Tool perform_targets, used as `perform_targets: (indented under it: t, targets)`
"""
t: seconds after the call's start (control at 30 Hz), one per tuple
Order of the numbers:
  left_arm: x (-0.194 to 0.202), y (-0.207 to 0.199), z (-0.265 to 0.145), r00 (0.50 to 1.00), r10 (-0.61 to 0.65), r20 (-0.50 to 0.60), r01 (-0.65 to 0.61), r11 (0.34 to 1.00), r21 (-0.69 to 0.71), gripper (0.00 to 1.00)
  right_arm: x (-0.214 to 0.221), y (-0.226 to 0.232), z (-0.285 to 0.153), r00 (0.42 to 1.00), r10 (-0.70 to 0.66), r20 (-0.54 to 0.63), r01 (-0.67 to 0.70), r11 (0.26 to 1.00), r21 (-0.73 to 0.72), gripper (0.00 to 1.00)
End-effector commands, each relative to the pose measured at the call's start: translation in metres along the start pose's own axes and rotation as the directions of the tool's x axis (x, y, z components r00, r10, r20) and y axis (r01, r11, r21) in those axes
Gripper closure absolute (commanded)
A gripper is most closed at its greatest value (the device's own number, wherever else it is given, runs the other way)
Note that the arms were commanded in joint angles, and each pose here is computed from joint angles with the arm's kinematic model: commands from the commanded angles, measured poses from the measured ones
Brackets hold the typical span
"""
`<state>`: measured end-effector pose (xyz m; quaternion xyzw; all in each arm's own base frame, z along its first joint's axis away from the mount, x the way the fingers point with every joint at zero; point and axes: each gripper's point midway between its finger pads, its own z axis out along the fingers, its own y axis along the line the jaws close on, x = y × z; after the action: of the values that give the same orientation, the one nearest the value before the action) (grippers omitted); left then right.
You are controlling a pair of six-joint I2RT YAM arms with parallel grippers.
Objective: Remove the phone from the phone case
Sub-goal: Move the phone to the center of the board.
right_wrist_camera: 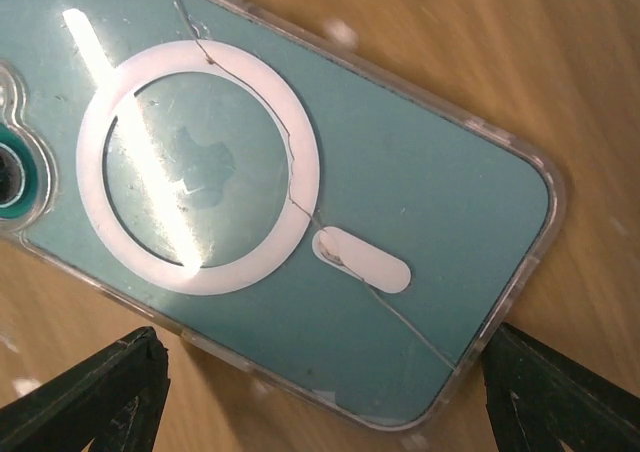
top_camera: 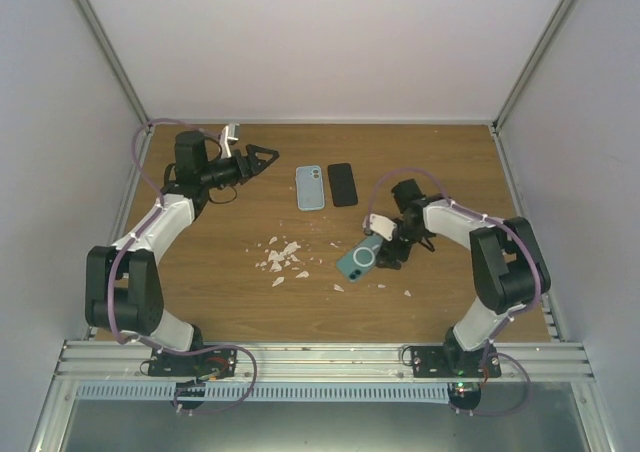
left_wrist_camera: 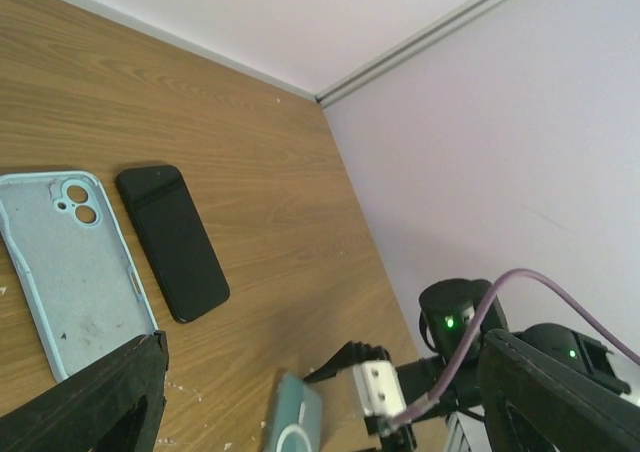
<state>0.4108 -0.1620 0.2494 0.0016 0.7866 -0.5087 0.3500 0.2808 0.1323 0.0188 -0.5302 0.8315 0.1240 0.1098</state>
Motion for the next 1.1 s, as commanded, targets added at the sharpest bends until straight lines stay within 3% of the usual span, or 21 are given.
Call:
perform_targets:
  t: [0.0, 0.27, 0.4, 0.53, 0.8, 1.07]
  targets:
    - [-0.008, -0.01, -0.01, 0.997, 0.061, 0.044, -0.061, 0.998, 0.007, 0.15, -0.001, 0.055, 0.023, 0.998, -0.026, -0.065, 0.015, 0.986, -0.169, 0.15]
    - [-0.009, -0.009, -0.018, 0.996, 0.062, 0.062, -0.062, 0.998, -0.005, 0.15, -0.024, 0.078, 0.014, 0.961, -0.275, -0.009, 0.272, 0.957, -0.1, 0.1]
    - [-0.011, -0.004, -0.021, 0.996, 0.05, 0.072, -0.049, 0.999, -0.018, 0.15, -0.042, 0.056, 0.003, 0.914, -0.406, -0.011, 0.406, 0.912, 0.054, 0.01]
    - [-0.014, -0.003, -0.022, 0.996, 0.043, 0.079, -0.042, 0.999, -0.021, 0.15, -0.06, 0.053, -0.009, 0.854, -0.52, 0.013, 0.516, 0.85, 0.105, 0.01]
    - [-0.014, -0.004, -0.028, 0.994, 0.052, 0.094, -0.05, 0.998, -0.023, 0.15, -0.077, 0.082, -0.007, 0.685, -0.728, 0.034, 0.724, 0.684, 0.09, 0.0]
    - [-0.015, -0.005, -0.034, 0.993, 0.056, 0.107, -0.053, 0.998, -0.028, 0.15, -0.086, 0.097, 0.018, 0.629, -0.777, -0.011, 0.777, 0.628, 0.036, 0.0]
